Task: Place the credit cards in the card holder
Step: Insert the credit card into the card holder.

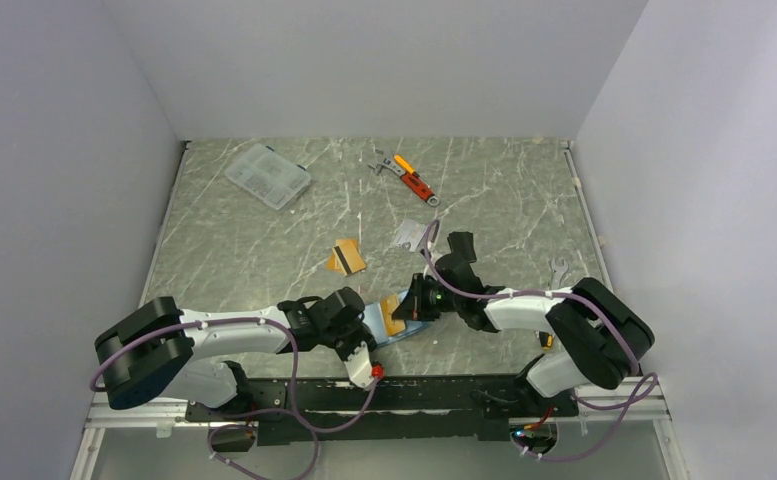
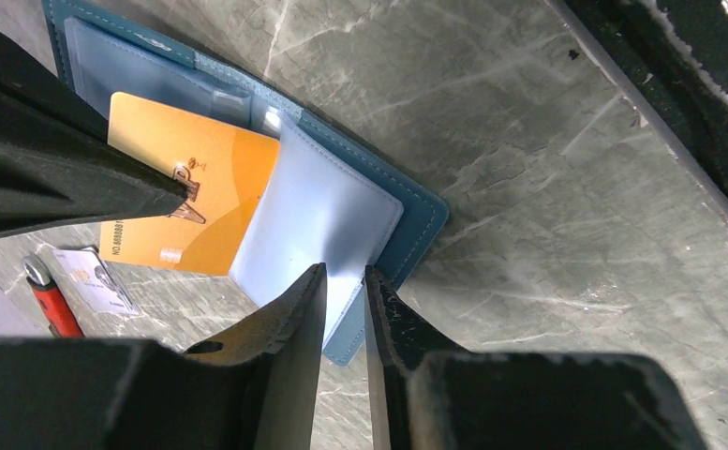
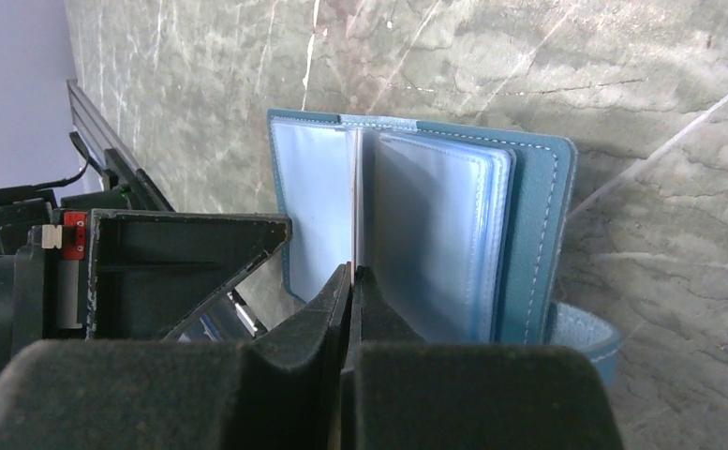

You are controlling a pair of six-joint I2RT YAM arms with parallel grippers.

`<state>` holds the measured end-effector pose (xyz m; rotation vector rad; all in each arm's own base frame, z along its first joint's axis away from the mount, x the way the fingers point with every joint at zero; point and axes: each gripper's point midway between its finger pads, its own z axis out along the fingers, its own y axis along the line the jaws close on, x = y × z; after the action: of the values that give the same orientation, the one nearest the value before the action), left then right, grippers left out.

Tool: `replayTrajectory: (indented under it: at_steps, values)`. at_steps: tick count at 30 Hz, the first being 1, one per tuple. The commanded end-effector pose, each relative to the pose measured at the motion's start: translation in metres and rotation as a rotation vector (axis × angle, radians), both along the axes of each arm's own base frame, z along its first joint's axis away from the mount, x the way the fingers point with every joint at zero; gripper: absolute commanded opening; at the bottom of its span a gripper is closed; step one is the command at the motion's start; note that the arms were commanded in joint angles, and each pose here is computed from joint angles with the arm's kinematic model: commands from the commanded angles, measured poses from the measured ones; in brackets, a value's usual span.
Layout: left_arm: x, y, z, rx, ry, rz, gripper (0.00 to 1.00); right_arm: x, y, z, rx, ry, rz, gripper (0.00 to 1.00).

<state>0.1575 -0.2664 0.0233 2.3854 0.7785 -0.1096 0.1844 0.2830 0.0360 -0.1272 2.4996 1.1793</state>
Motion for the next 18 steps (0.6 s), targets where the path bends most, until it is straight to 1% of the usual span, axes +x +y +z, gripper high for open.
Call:
replayTrajectory:
  at_steps: [1, 7, 14, 18]
  values:
    - [-0.027, 0.018, -0.024, 0.084, 0.107, -0.034, 0.28, -0.003, 0.008, 0.004, 0.051, -0.007, 0.033, 0.00]
    - [-0.030, 0.020, -0.026, 0.093, 0.110, -0.042, 0.26, 0.002, 0.006, 0.007, 0.057, -0.019, 0.007, 0.00]
    - [-0.030, 0.019, -0.025, 0.088, 0.107, -0.041, 0.24, -0.001, 0.004, -0.004, 0.030, 0.018, 0.006, 0.00]
    - [-0.031, 0.021, -0.026, 0.086, 0.107, -0.046, 0.26, -0.002, 0.003, -0.012, -0.012, 0.018, 0.038, 0.00]
